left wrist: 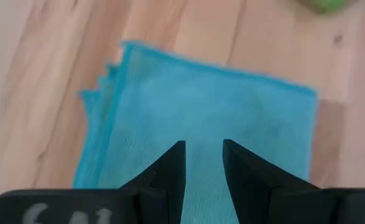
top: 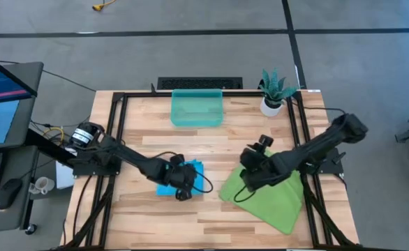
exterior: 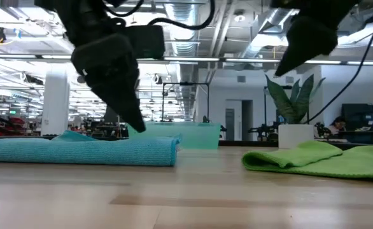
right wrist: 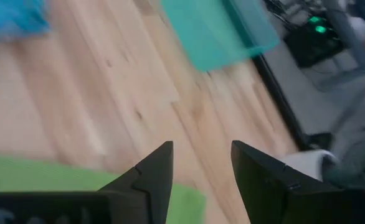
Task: Roll microfiber towels into tight, uniform cylinder then place into a basket
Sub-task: Fold the blue microfiber cloth
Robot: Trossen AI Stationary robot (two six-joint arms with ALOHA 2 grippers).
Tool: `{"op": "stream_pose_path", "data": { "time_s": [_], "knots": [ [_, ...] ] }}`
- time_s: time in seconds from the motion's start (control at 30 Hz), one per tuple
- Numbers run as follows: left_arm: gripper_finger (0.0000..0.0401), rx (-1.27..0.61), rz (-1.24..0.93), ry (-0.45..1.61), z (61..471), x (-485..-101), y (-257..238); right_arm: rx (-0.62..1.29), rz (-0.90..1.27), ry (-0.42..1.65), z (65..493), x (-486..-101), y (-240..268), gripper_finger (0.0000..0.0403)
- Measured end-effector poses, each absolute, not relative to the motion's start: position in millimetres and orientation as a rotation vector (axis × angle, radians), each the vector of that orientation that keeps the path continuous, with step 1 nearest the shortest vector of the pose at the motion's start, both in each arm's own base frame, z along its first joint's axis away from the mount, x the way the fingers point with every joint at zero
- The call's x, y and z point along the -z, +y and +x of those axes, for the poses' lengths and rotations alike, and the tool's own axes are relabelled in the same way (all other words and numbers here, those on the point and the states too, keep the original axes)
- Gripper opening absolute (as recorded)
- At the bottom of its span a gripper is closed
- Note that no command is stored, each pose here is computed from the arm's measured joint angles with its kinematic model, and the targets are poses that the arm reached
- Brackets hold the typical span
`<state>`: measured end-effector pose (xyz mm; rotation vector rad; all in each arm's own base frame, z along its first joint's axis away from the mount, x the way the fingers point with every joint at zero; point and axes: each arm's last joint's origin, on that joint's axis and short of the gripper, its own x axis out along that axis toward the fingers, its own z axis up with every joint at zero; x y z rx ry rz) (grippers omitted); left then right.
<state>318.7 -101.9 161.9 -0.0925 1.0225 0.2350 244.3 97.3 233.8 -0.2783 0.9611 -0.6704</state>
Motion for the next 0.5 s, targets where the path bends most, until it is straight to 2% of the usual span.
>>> {"op": "stream_pose_path", "data": {
  "time_s": [0.3, 0.5],
  "knots": [
    [0.0098, -0.157, -0.148, 1.032, 326.1, -160.2, -84.6, 0.637, -0.216, 0.892, 237.5, -235.0, 98.6, 0.0185],
    [0.0098, -0.138, -0.214, 1.083, 317.1, -141.2, -68.4, 0.624, -0.211, 0.934, 241.8, -226.6, 99.8, 0.0183]
  ]
}}
